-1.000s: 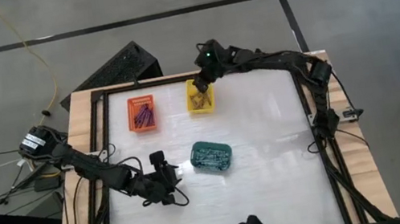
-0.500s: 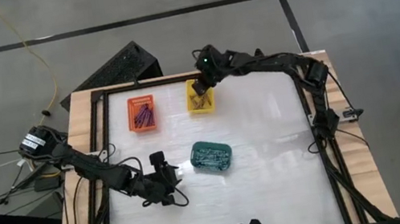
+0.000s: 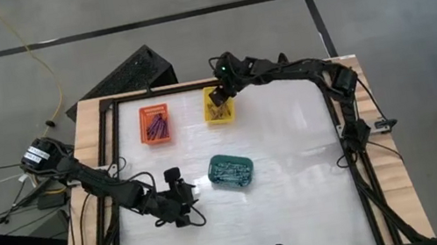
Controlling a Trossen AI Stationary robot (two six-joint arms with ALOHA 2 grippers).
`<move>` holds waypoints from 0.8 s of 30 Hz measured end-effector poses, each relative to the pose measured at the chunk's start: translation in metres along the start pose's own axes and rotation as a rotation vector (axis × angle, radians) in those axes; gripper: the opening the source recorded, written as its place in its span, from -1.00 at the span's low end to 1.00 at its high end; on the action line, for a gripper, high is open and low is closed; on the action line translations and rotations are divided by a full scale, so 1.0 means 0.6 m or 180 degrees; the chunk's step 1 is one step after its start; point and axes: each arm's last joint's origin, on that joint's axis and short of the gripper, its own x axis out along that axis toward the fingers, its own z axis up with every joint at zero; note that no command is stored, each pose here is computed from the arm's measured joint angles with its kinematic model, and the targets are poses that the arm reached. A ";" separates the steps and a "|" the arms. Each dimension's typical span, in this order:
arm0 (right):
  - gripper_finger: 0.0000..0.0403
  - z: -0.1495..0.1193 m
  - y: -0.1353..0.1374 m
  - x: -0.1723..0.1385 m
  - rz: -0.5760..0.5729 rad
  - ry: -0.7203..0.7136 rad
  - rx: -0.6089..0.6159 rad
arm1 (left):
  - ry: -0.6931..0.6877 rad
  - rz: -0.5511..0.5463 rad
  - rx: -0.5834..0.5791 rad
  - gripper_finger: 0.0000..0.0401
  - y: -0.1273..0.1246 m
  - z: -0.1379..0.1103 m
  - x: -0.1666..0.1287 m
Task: Sort crayons
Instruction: Put the brown crayon into the yellow bin, then return to Home Position
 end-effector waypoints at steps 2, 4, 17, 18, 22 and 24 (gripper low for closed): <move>-0.54 -0.002 -0.001 0.000 -0.0025 0.0035 0.0019 | 0.0000 0.0000 -0.0006 -0.01 0.000 0.000 0.000; -0.46 -0.002 -0.002 0.000 -0.0028 0.0041 0.0022 | 0.0000 0.0000 -0.0023 -0.01 0.000 0.000 0.000; -0.30 0.009 0.094 -0.140 0.0298 -0.0374 -0.1223 | -0.0507 0.0341 0.0124 -0.01 0.030 0.030 -0.054; -0.31 0.005 0.108 -0.161 0.0338 -0.0390 -0.1354 | -0.0590 0.0384 0.0111 -0.01 0.036 0.031 -0.064; -0.34 -0.024 0.158 -0.256 0.0437 -0.0472 -0.1875 | -0.0927 0.0460 -0.0005 -0.01 0.069 0.011 -0.103; -0.34 -0.042 0.176 -0.305 0.0412 -0.0555 -0.2086 | -0.1181 0.0415 -0.0138 -0.01 0.087 -0.006 -0.122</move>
